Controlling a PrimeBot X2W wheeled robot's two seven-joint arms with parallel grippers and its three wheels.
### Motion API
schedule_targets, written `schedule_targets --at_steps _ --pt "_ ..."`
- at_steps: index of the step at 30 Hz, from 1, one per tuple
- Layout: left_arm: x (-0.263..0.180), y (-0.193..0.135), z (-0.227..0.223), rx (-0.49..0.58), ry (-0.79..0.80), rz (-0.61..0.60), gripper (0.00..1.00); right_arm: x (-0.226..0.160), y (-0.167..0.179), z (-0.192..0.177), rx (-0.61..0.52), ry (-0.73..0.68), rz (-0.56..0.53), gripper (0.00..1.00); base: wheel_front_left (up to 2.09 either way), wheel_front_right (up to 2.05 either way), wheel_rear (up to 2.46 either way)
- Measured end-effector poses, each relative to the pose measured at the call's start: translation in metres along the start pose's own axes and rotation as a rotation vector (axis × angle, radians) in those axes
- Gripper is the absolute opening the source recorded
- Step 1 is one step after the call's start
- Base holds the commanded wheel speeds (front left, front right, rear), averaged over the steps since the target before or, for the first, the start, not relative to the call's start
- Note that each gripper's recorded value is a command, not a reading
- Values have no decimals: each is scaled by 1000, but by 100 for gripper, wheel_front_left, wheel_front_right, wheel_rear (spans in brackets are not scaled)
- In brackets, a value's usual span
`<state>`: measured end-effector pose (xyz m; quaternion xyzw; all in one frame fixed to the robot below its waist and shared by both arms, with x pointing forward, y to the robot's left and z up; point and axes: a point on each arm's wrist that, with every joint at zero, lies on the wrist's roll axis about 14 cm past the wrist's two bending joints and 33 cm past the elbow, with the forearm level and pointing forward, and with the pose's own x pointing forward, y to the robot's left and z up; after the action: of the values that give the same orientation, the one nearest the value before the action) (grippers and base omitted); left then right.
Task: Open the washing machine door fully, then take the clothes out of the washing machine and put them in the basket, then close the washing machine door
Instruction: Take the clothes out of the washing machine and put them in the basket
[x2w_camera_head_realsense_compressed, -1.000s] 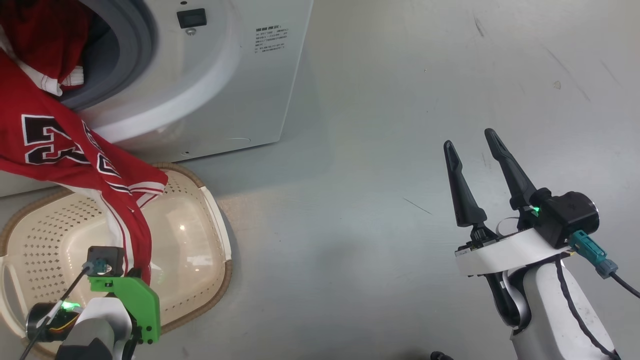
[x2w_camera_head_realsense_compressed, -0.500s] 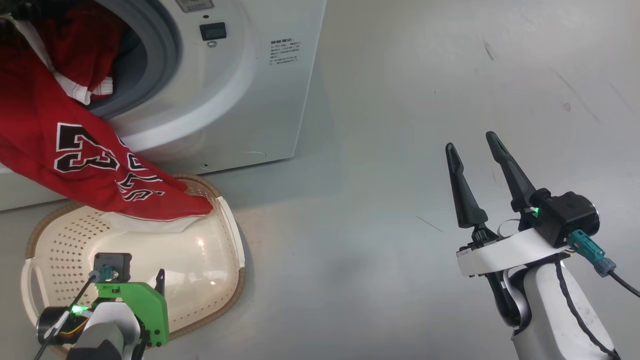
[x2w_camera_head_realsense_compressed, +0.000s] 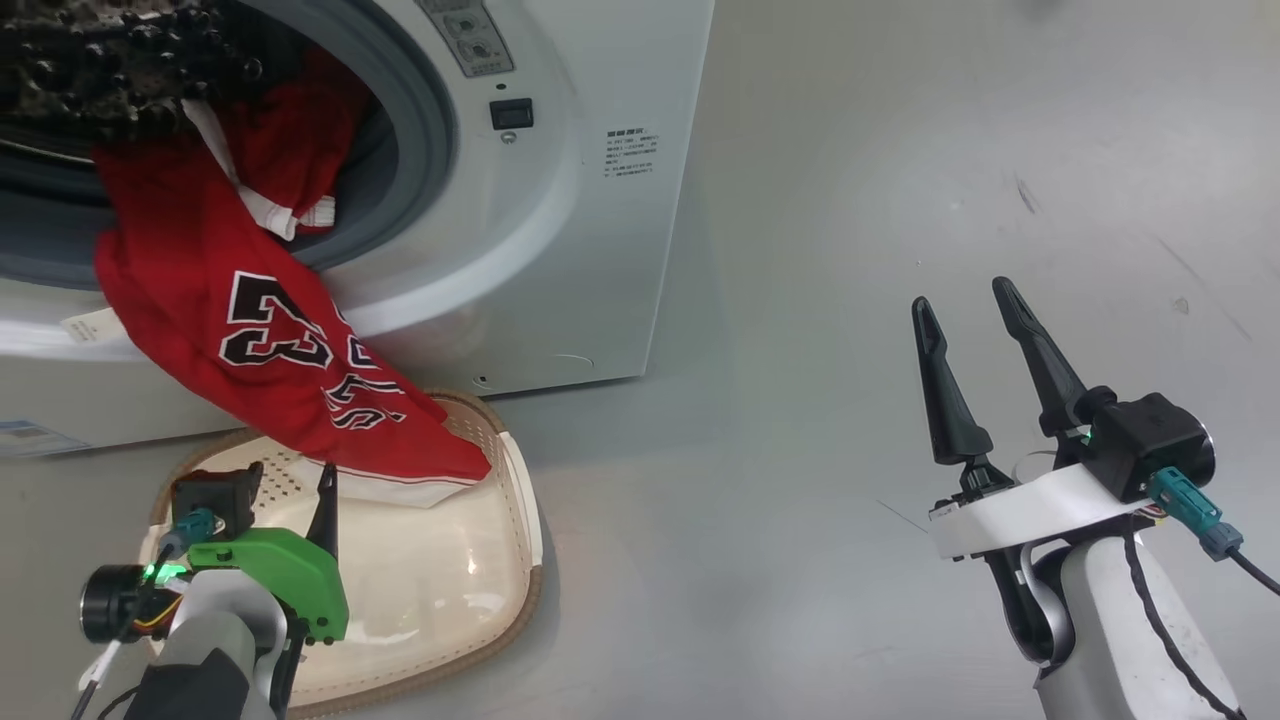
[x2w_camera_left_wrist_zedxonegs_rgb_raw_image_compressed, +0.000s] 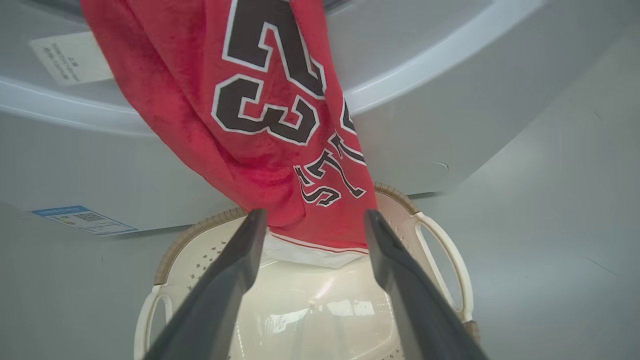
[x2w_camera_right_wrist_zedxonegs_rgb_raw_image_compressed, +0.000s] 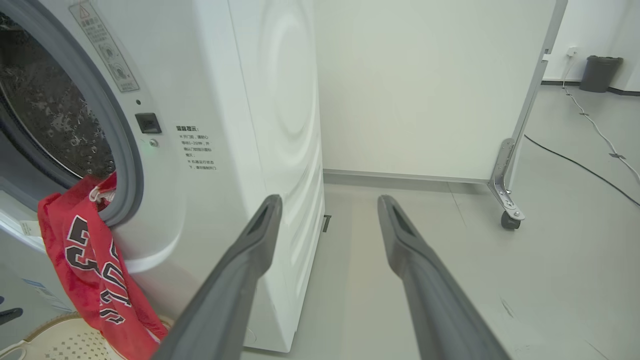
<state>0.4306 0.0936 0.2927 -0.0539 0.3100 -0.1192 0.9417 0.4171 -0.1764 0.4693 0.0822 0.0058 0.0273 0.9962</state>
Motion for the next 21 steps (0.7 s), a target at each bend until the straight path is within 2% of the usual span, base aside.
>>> schedule_targets --at_steps 21 --pt "-54 20 106 -38 -367 59 100 -14 38 20 31 -55 101 100 0 0 0"
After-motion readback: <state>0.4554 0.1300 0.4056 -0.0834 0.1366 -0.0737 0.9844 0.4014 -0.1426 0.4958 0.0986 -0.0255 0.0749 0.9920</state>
